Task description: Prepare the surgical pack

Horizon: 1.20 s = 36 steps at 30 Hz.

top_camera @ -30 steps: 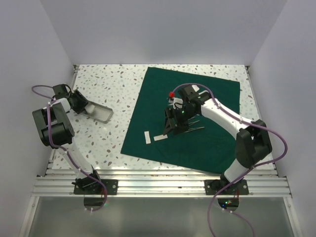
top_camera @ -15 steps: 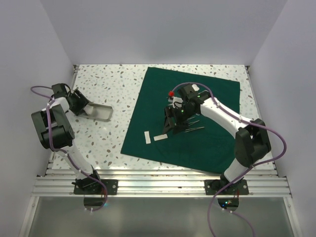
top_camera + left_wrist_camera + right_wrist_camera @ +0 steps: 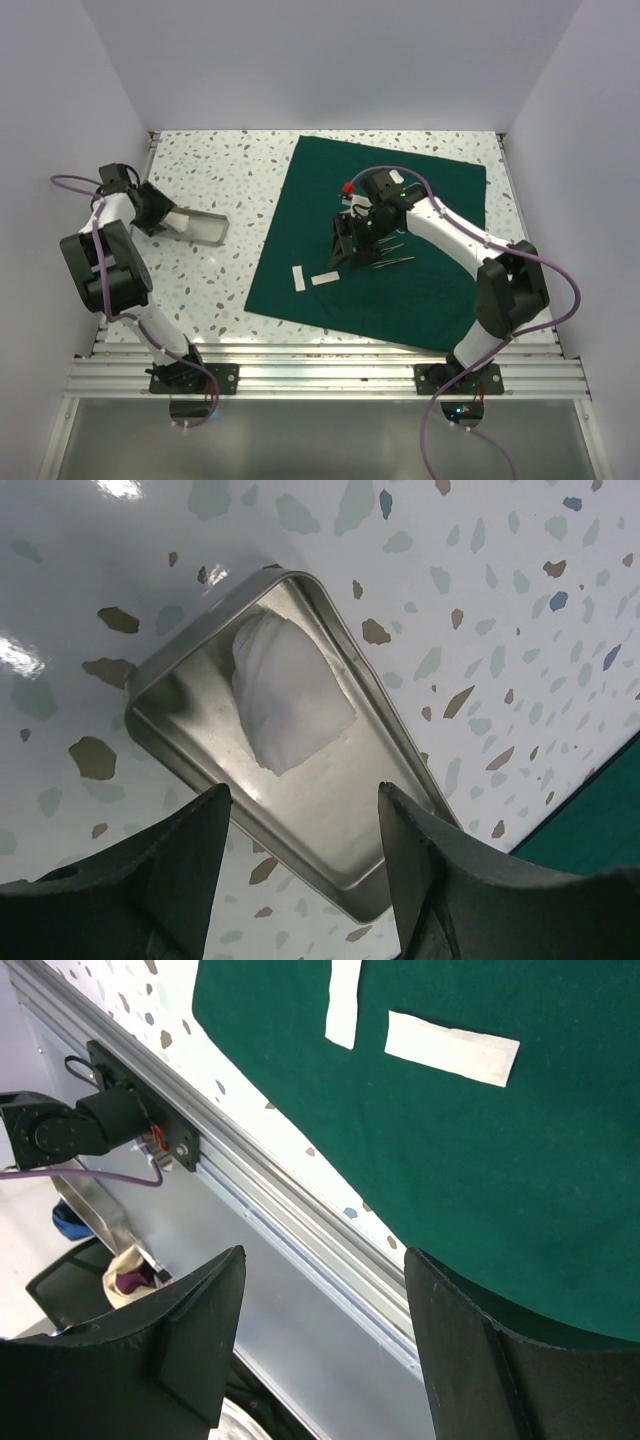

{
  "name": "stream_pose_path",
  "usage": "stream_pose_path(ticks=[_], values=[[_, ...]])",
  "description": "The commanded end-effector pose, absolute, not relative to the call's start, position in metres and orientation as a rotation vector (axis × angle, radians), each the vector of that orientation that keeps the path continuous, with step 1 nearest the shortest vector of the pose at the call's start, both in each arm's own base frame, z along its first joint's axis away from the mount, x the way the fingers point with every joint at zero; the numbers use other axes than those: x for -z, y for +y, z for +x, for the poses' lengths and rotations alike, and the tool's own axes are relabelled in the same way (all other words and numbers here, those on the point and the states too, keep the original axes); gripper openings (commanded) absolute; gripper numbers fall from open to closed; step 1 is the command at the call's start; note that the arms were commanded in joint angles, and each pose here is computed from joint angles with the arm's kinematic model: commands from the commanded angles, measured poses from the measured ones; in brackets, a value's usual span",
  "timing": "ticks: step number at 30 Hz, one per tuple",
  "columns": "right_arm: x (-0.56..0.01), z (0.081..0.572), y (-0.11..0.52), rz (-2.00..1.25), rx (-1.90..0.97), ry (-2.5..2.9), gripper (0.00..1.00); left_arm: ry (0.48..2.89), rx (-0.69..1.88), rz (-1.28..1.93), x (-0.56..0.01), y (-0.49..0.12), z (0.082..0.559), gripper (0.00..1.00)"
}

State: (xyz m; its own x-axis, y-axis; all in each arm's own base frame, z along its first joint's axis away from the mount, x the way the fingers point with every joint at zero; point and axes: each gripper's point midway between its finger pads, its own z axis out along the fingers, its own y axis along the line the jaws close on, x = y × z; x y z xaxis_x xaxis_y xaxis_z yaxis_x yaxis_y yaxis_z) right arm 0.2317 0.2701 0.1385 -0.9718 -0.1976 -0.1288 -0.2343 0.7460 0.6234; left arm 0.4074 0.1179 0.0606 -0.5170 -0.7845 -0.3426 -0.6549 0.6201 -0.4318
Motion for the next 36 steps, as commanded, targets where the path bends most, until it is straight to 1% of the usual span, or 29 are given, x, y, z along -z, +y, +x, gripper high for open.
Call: stream_pose_path(ticks=[1, 4, 7, 8, 10, 11, 12, 13, 15, 16, 17, 18, 20, 23, 24, 27, 28, 33, 36], values=[[-0.157, 0.244, 0.277, -0.329, -1.076, 2.808, 0.69, 2.241, 0.252, -1.183, -0.102, 0.129, 0.399, 0.64], [-0.158, 0.248, 0.279, -0.292, -1.077, 2.803, 0.69, 2.221, 0.219, -1.142, -0.116, 0.123, 0.396, 0.63], [-0.159, 0.26, 0.271, -0.207, -1.015, 2.795, 0.68, 2.258, 0.222, -0.99, -0.126, 0.093, 0.4, 0.6], [-0.156, 0.27, 0.264, -0.126, -0.968, 2.791, 0.67, 2.276, 0.235, -0.961, -0.124, 0.083, 0.4, 0.57], [-0.16, 0.289, 0.252, 0.003, -0.992, 2.74, 0.65, 2.313, 0.294, -0.86, -0.125, 0.053, 0.401, 0.53], [-0.154, 0.307, 0.23, 0.17, -0.961, 2.719, 0.63, 2.337, 0.322, -0.831, -0.12, 0.041, 0.397, 0.5], [-0.155, 0.324, 0.22, 0.229, -0.938, 2.67, 0.62, 2.33, 0.371, -0.786, -0.123, 0.029, 0.4, 0.49], [-0.15, 0.341, 0.198, 0.328, -0.883, 2.651, 0.6, 2.328, 0.403, -0.719, -0.128, 0.013, 0.399, 0.49], [-0.152, 0.369, 0.173, 0.421, -0.774, 2.586, 0.59, 2.342, 0.45, -0.637, -0.13, -0.006, 0.396, 0.5], [-0.15, 0.377, 0.164, 0.459, -0.74, 2.569, 0.58, 2.353, 0.471, -0.559, -0.134, -0.021, 0.394, 0.5], [-0.149, 0.391, 0.15, 0.502, -0.702, 2.532, 0.54, 2.361, 0.494, -0.511, -0.135, -0.03, 0.393, 0.51], [-0.144, 0.401, 0.135, 0.536, -0.614, 2.509, 0.53, 2.363, 0.539, -0.461, -0.138, -0.042, 0.391, 0.52], [-0.135, 0.421, 0.117, 0.572, -0.54, 2.463, 0.5, 2.369, 0.605, -0.343, -0.137, -0.069, 0.387, 0.53], [-0.119, 0.443, 0.091, 0.68, -0.497, 2.404, 0.48, 2.362, 0.785, -0.183, -0.137, -0.115, 0.376, 0.53], [-0.098, 0.452, 0.082, 0.739, -0.491, 2.419, 0.48, 2.364, 0.895, -0.083, -0.137, -0.141, 0.366, 0.53], [-0.082, 0.471, 0.07, 0.762, -0.461, 2.412, 0.45, 2.343, 0.947, 0.014, -0.136, -0.157, 0.36, 0.53], [-0.087, 0.481, 0.067, 0.759, -0.456, 2.395, 0.44, 2.356, 0.95, 0.01, -0.134, -0.157, 0.358, 0.53], [-0.071, 0.505, 0.052, 0.815, -0.387, 2.376, 0.38, 2.388, 0.986, 0.033, -0.126, -0.163, 0.353, 0.52], [-0.069, 0.52, 0.044, 0.837, -0.394, 2.336, 0.37, 2.407, 0.994, 0.028, -0.12, -0.167, 0.36, 0.52]])
